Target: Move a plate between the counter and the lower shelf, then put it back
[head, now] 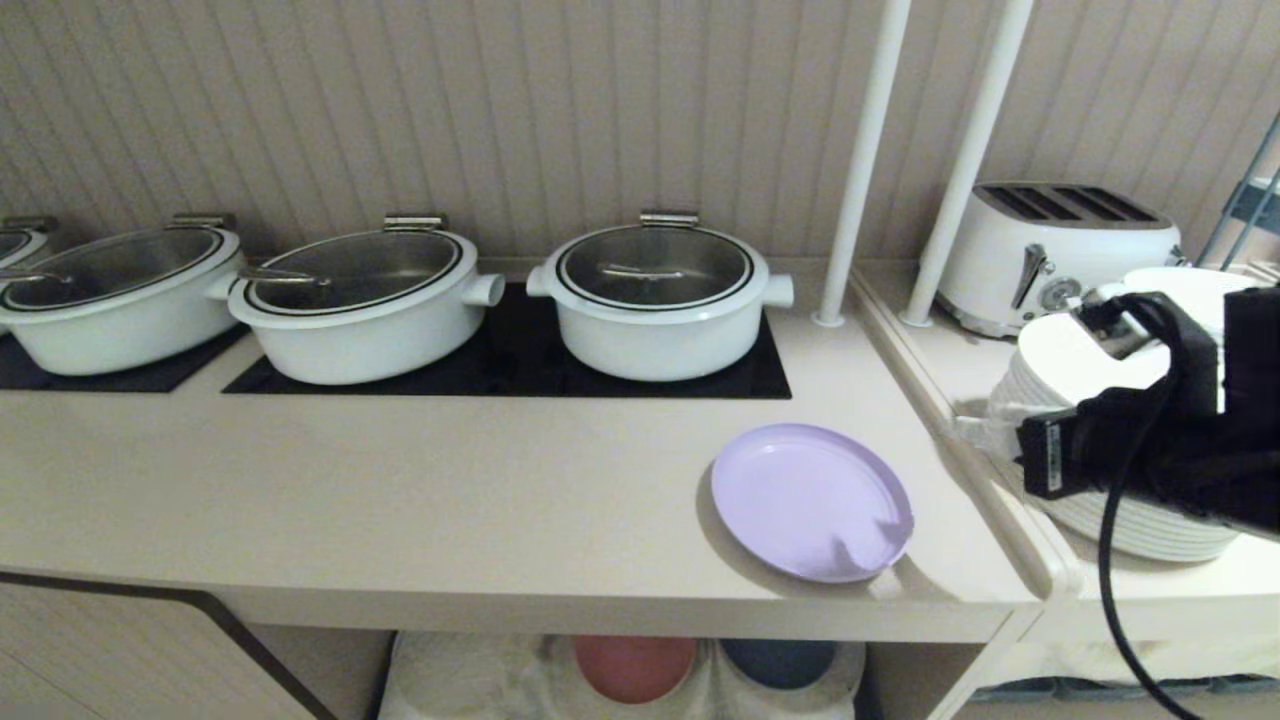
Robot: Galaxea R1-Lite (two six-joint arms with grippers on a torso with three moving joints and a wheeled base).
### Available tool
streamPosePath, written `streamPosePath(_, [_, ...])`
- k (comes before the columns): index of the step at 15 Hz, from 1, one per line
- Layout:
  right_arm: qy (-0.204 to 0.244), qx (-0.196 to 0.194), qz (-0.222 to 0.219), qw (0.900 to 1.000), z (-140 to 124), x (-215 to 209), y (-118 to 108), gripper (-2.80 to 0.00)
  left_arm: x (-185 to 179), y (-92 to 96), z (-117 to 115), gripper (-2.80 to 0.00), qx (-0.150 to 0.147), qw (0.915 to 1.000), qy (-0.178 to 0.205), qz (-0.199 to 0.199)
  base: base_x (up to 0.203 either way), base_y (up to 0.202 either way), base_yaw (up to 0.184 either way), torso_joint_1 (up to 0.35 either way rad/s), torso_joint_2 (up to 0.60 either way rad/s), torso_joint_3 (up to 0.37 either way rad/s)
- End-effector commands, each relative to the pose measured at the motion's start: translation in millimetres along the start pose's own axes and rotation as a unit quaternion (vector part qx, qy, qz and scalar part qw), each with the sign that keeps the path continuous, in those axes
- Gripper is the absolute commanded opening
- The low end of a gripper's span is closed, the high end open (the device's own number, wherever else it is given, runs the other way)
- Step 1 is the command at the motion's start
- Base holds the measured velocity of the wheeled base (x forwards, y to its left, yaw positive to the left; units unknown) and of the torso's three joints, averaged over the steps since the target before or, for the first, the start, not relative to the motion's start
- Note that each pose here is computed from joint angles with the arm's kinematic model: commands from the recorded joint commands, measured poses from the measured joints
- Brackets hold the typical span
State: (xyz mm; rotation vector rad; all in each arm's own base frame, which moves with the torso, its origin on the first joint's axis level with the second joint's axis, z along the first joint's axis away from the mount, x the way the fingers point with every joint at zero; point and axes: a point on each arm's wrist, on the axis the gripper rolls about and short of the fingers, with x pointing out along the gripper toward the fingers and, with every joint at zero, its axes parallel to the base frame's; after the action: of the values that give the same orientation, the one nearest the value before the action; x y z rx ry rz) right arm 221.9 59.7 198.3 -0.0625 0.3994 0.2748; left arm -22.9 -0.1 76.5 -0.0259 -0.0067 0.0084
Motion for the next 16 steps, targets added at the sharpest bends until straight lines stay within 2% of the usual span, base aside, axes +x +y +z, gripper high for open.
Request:
streamPosePath(1, [-0.068,-0.014,-0.027,0.997,8,-30,-1,-2.8,0,0.0,0,-2.8,0.0,1.0,0.0,0.0,0.0,0.0,0.0,0.0,0.0,0.0])
streamPosePath(3, [-0.125,-0.028,-0.052,0.99,9,-53,-1,-2.8,0,0.0,0,-2.8,0.0,1.0,0.0,0.0,0.0,0.0,0.0,0.0,0.0,0.0])
streamPosePath(7, [-0.201,-0.068,-0.077,0.974,-27,-119,-1,-2.8,0,0.0,0,-2.8,0.0,1.0,0.0,0.0,0.0,0.0,0.0,0.0,0.0,0.0])
streamPosePath(9, [-0.209,-0.088,-0.093,0.969,-58,-138,-1,-2.8,0,0.0,0,-2.8,0.0,1.0,0.0,0.0,0.0,0.0,0.0,0.0,0.0,0.0])
streamPosePath(12, [-0.19,-0.101,-0.096,0.972,-112,-148,0,-2.8,0,0.0,0,-2.8,0.0,1.0,0.0,0.0,0.0,0.0,0.0,0.0,0.0,0.0])
streamPosePath(13, [-0.199,-0.103,-0.093,0.97,-125,-154,1,-2.8,0,0.0,0,-2.8,0.0,1.0,0.0,0.0,0.0,0.0,0.0,0.0,0.0,0.0])
streamPosePath(16, [-0.23,-0.068,-0.057,0.969,-154,-172,4,-2.8,0,0.0,0,-2.8,0.0,1.0,0.0,0.0,0.0,0.0,0.0,0.0,0.0,0.0])
